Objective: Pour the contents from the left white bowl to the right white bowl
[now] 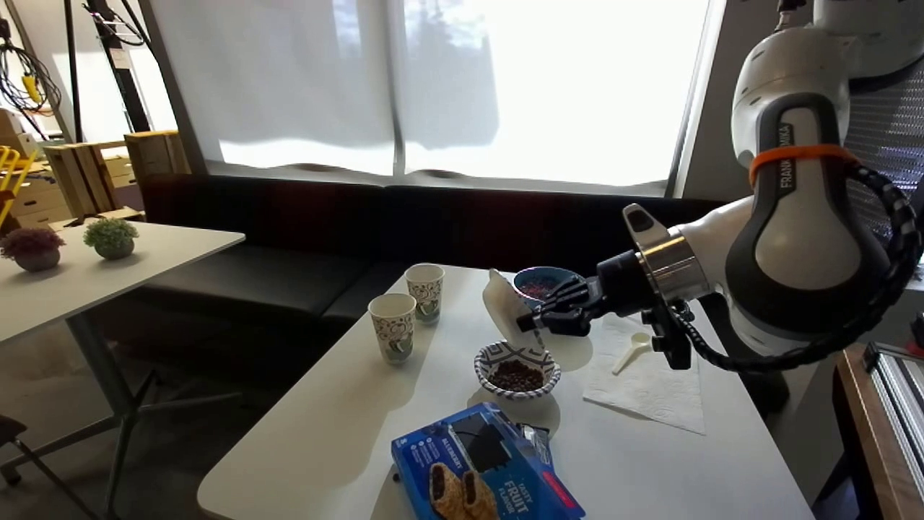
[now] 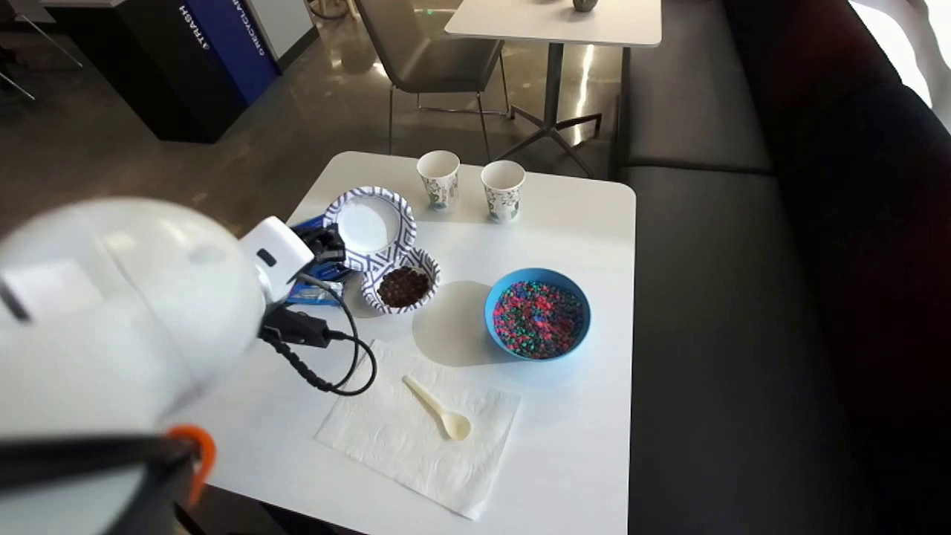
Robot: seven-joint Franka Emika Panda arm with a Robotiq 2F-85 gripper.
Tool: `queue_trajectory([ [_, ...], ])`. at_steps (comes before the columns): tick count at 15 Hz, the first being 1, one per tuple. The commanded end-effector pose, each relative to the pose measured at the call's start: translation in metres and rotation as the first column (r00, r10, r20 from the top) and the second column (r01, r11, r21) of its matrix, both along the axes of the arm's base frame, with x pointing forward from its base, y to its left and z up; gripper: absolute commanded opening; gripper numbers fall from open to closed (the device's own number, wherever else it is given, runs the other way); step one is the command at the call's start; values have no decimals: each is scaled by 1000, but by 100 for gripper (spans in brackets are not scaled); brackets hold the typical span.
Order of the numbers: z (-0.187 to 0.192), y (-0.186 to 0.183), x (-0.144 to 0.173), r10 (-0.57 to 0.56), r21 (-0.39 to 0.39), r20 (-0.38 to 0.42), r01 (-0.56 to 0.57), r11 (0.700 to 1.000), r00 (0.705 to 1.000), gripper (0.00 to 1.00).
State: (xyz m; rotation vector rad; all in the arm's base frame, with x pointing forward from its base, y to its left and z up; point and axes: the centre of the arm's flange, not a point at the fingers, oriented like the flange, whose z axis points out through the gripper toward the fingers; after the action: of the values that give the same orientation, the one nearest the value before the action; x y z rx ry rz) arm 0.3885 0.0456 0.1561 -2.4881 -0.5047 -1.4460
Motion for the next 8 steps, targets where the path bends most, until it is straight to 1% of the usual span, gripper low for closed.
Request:
queue_trajectory([
  [1, 36, 31, 8, 20, -114, -85, -30, 993, 996, 1],
  [4, 51, 47, 15, 5, -204, -146, -35, 978, 989, 1],
  [7, 52, 50, 22, -28, -302, -240, -48, 952, 970, 1],
  [8, 36, 46, 13, -19, -218, -188, -23, 976, 982, 3],
])
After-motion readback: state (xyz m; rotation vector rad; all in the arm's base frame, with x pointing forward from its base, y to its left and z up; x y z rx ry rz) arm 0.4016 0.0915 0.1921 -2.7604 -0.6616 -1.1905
